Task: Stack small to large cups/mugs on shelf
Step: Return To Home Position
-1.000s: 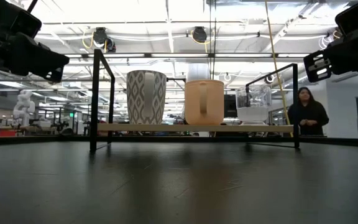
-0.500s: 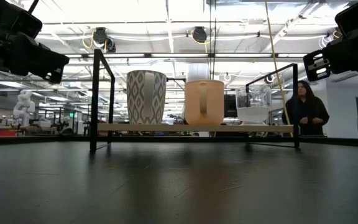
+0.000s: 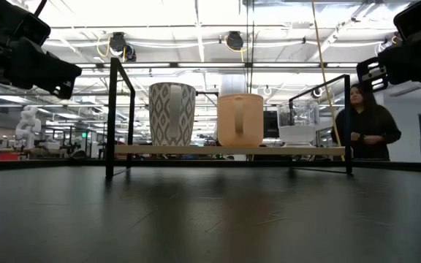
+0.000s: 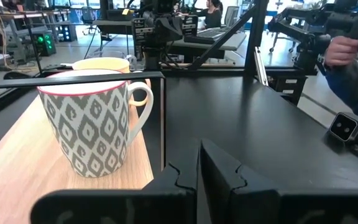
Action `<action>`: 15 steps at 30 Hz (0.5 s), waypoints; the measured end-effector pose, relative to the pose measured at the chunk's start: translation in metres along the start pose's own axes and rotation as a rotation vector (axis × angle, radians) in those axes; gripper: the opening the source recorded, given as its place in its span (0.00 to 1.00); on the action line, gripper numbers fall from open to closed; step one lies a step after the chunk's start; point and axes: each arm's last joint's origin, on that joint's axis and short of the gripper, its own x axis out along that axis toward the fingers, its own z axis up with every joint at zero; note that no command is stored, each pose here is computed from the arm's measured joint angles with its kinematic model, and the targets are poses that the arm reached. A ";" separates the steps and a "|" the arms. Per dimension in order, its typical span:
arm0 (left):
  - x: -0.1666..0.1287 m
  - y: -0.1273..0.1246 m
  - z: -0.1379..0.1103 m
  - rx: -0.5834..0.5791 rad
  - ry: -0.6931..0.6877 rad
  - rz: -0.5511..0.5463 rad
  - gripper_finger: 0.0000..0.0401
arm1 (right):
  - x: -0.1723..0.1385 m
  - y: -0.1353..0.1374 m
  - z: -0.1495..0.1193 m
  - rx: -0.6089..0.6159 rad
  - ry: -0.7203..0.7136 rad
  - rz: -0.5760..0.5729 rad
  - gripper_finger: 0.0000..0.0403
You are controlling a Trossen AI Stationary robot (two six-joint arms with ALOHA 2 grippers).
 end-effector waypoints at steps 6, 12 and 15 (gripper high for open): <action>0.000 0.000 0.000 -0.002 0.000 0.001 0.05 | 0.000 0.000 0.001 -0.004 -0.007 0.000 0.00; 0.000 0.000 0.000 -0.001 0.000 0.001 0.05 | 0.000 0.000 0.001 -0.005 -0.006 0.000 0.00; 0.000 0.000 0.000 -0.001 0.000 0.001 0.05 | 0.000 0.000 0.001 -0.005 -0.007 0.000 0.00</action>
